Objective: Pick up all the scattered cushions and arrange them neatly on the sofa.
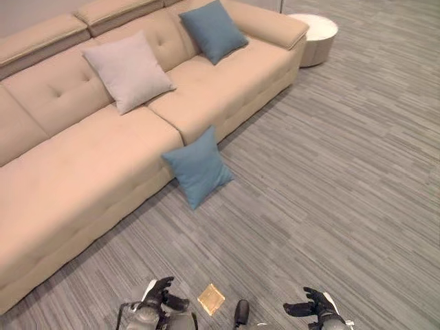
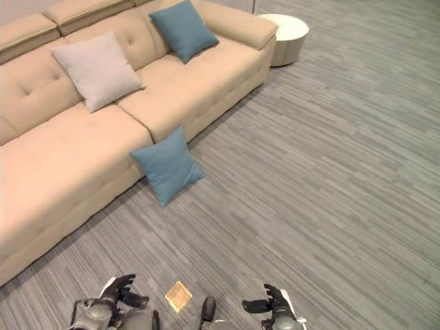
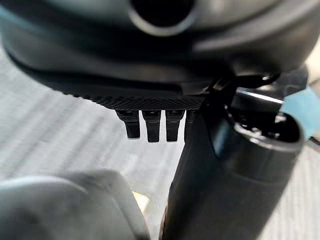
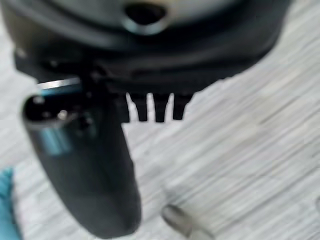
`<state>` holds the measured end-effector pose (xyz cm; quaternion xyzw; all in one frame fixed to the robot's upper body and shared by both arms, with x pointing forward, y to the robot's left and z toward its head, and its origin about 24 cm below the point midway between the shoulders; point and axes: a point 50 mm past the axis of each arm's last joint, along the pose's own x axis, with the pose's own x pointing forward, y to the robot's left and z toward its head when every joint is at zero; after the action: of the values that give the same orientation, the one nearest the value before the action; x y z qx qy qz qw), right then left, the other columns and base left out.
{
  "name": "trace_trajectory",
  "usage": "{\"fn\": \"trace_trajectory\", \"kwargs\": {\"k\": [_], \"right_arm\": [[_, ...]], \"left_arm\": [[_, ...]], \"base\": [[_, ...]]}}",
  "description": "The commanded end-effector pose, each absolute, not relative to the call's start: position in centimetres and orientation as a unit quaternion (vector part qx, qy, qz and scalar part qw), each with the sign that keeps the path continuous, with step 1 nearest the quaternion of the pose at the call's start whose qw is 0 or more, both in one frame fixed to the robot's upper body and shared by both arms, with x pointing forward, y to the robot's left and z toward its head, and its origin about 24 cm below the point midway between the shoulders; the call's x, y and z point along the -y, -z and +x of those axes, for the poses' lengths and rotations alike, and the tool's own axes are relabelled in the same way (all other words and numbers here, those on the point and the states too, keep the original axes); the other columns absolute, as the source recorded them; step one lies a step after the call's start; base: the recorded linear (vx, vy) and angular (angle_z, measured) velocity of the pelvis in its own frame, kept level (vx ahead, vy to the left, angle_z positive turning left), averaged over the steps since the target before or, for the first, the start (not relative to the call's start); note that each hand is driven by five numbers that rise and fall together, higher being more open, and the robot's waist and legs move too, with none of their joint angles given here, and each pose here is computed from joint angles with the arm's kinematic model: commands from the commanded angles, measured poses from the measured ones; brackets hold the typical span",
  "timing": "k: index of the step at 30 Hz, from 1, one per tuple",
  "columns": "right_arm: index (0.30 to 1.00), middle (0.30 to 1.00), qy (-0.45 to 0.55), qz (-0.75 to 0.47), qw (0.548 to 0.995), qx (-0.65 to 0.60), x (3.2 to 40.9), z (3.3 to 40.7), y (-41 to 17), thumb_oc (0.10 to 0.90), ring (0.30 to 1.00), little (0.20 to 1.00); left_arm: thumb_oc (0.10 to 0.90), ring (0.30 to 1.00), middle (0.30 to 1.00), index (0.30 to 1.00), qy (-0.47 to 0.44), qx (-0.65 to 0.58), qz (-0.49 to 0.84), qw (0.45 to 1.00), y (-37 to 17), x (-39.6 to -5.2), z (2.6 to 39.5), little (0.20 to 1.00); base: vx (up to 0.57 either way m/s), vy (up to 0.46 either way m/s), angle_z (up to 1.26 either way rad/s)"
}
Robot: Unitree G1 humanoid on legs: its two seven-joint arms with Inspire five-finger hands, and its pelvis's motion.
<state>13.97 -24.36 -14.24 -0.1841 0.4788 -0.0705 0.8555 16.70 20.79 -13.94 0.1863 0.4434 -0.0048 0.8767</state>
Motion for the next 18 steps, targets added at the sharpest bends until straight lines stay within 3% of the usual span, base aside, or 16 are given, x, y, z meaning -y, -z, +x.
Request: {"fn": "trace_trajectory", "kwargs": {"k": [1,9,18], "right_arm": [[0.900,0.900,0.096,-0.206,0.860,-0.457,26.1,14.1,13.5,0.800,0.900,0.900],[0.900,0.900,0.086,-0.205,0.849,-0.478,25.6,12.8,14.2,0.800,0.900,0.900],[0.900,0.900,0.064,-0.199,0.869,-0.448,24.3,14.9,13.7,0.800,0.900,0.900]], "left_arm": [[0.800,0.900,0.900,0.900,0.004,-0.461,0.208,0.863,14.5,-21.3,15.0,0.900],[0.800,0.900,0.900,0.900,-0.023,-0.509,0.192,0.838,15.5,-22.5,12.0,0.900],[0.800,0.900,0.900,0.900,-0.030,-0.467,0.203,0.860,14.2,-23.4,14.7,0.900]], "base": [[0.45,0.036,-0.20],[0.34,0.074,-0.47],[0.24,0.102,-0.04]]}}
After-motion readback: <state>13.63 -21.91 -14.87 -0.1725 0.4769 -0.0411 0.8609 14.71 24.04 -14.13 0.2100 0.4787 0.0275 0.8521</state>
